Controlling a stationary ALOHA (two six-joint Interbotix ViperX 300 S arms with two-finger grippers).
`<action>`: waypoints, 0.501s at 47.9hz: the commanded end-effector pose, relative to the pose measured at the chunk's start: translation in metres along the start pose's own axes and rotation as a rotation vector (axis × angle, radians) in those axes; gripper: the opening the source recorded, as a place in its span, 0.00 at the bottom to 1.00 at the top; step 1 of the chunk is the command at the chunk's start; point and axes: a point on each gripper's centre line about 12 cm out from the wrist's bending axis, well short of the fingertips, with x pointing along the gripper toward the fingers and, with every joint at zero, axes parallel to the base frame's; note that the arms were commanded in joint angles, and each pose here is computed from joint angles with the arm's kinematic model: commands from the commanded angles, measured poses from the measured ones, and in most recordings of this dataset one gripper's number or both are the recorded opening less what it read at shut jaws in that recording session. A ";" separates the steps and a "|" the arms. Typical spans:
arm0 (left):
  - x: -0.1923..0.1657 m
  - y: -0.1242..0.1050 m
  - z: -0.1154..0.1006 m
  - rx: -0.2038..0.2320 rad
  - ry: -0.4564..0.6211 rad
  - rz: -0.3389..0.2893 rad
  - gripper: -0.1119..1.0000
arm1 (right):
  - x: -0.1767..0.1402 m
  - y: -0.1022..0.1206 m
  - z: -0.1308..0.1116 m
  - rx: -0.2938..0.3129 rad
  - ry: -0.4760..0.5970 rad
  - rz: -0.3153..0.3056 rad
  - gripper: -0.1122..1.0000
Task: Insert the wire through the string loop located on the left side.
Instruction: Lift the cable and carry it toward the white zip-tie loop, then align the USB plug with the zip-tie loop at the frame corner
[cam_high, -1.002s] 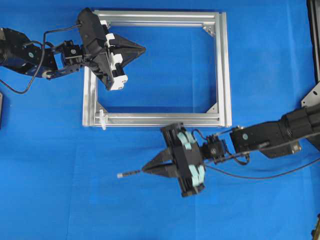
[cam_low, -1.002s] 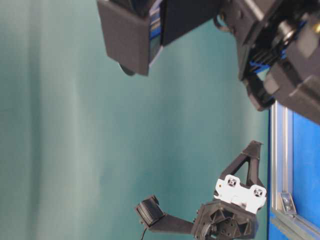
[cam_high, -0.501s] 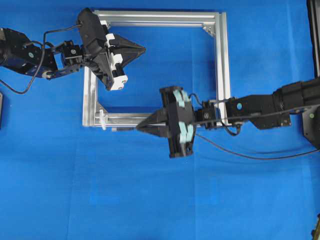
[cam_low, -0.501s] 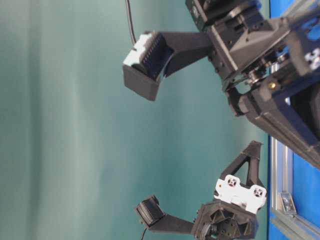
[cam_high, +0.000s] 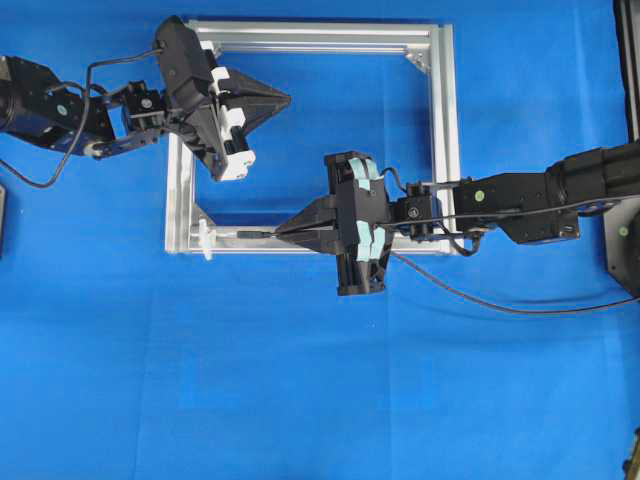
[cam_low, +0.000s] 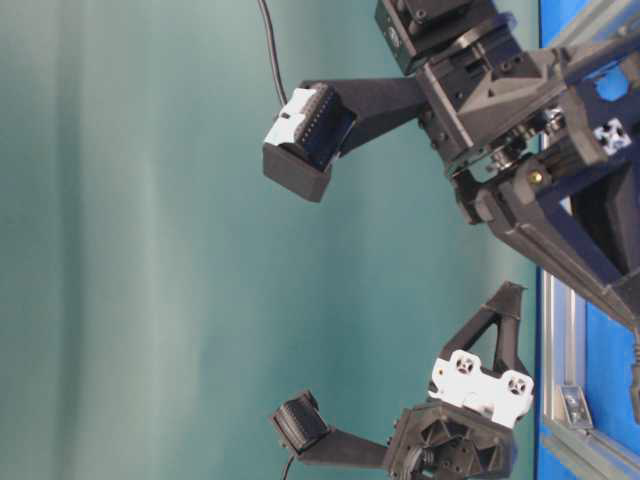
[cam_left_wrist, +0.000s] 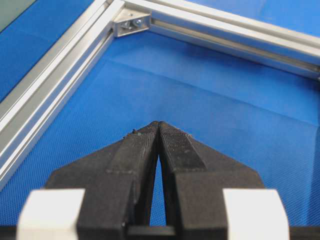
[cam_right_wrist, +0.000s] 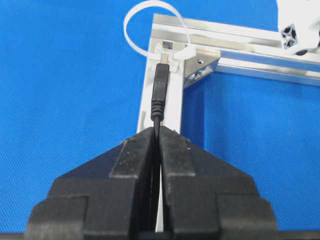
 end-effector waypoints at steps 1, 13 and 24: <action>-0.002 -0.002 0.014 -0.002 -0.041 -0.005 0.10 | -0.003 0.001 0.018 -0.004 -0.054 0.003 0.11; -0.002 -0.002 0.014 -0.002 -0.041 -0.005 0.10 | 0.008 0.001 0.021 -0.005 -0.057 0.004 0.11; -0.002 -0.002 0.013 -0.002 -0.040 -0.005 0.10 | 0.019 0.003 0.021 -0.005 -0.056 0.009 0.11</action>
